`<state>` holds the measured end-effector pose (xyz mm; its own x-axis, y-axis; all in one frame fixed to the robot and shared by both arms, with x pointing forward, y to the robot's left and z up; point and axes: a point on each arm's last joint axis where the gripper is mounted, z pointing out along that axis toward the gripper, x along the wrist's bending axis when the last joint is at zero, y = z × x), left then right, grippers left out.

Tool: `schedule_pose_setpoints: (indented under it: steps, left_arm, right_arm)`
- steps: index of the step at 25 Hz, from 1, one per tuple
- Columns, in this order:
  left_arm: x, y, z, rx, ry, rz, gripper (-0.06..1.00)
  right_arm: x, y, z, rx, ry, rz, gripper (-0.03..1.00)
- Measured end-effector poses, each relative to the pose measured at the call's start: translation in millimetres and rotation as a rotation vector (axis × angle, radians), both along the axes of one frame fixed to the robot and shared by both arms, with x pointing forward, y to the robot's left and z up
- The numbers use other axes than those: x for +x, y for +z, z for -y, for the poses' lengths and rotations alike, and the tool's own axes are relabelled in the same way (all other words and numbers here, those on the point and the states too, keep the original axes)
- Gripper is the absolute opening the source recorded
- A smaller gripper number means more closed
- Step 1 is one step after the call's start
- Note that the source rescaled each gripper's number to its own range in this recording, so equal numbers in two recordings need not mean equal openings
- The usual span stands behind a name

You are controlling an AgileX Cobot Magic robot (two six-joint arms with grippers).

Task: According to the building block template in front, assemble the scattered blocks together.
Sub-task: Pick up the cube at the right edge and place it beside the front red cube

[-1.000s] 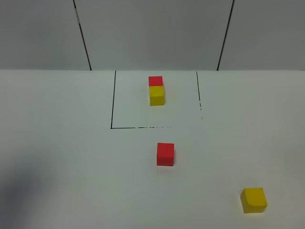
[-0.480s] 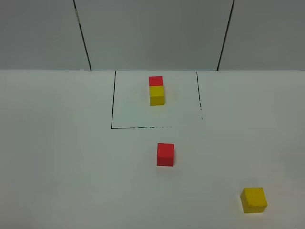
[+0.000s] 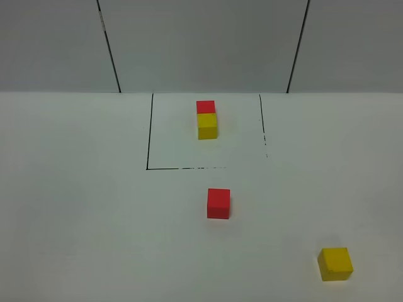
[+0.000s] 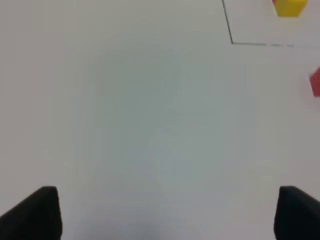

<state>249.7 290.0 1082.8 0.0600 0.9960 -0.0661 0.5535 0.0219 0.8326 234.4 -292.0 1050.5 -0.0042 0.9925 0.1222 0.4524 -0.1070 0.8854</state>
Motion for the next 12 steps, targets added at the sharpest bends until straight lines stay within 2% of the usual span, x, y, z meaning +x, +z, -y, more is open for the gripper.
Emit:
schedule_pose_setpoints:
  steps: [6,12]
  left_arm:
    - [4,-18,4,-0.010,-0.055,-0.060,0.89]
    - [7,-28,4,-0.014,-0.053,-0.060,0.72]
  right_arm:
    - [0,0,0,0.000,0.000,0.000,0.63]
    - [0,0,0,0.001,0.002,0.000,0.63]
